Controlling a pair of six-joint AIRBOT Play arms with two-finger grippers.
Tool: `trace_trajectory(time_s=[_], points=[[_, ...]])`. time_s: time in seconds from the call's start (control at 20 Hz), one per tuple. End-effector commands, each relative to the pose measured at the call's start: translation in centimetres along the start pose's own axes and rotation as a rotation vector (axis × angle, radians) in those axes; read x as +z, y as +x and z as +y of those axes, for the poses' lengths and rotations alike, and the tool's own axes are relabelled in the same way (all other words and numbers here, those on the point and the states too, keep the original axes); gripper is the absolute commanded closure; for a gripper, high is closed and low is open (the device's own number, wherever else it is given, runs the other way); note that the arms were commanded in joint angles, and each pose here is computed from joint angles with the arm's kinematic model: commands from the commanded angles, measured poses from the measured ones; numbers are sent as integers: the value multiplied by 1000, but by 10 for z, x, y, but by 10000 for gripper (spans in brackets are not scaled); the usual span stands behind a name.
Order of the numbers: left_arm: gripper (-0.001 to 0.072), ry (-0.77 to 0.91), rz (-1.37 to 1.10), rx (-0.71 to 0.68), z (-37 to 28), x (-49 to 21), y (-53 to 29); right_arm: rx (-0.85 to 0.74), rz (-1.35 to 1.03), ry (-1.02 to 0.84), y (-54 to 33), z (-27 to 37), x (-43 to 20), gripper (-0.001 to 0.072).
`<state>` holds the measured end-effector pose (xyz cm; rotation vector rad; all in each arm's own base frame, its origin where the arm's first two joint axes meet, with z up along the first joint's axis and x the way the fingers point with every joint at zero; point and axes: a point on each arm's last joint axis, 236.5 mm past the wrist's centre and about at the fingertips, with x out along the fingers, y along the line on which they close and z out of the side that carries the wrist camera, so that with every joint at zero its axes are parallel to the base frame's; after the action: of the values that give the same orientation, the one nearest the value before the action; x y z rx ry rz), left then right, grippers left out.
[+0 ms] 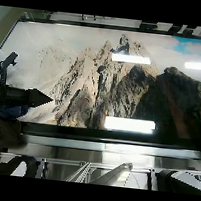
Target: Fold the shirts.
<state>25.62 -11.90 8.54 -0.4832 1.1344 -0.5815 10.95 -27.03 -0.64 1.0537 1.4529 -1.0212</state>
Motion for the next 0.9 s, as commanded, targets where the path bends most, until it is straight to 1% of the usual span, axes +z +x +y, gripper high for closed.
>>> trace_trajectory(time_s=[0.0,0.05,0.1,0.15,0.2,0.3,0.4,0.45,0.55,0.65,0.7,0.85], points=[[685,-7,-21,-20,-5,5,0,97,63,-21,4,25,-12,14],[684,-6,-26,-29,-7,6,-1,145,85,-61,2,43,-20,16],[684,-1,-32,-34,-10,9,-2,195,108,-115,-1,64,-28,106],[684,10,-44,-33,-13,13,-6,259,126,-184,-5,92,-40,431],[684,24,-60,-30,-15,18,-10,335,139,-259,-13,124,-54,695],[685,60,-83,-28,-25,30,-21,492,119,-502,-38,194,-94,698],[685,85,-64,-38,-34,37,-28,594,0,-720,-66,251,-135,698],[685,94,-53,-42,-36,41,-31,644,-87,-836,-85,273,-159,699],[686,103,-55,-43,-38,49,-33,745,-248,-1029,-126,297,-211,700],[686,134,-52,-50,-45,45,-32,844,-422,-1135,-164,291,-252,701],[686,174,-69,-51,-53,39,-31,889,-492,-1155,-174,280,-266,700],[685,247,-154,-54,-69,17,-24,987,-665,-1135,-172,239,-288,699]])
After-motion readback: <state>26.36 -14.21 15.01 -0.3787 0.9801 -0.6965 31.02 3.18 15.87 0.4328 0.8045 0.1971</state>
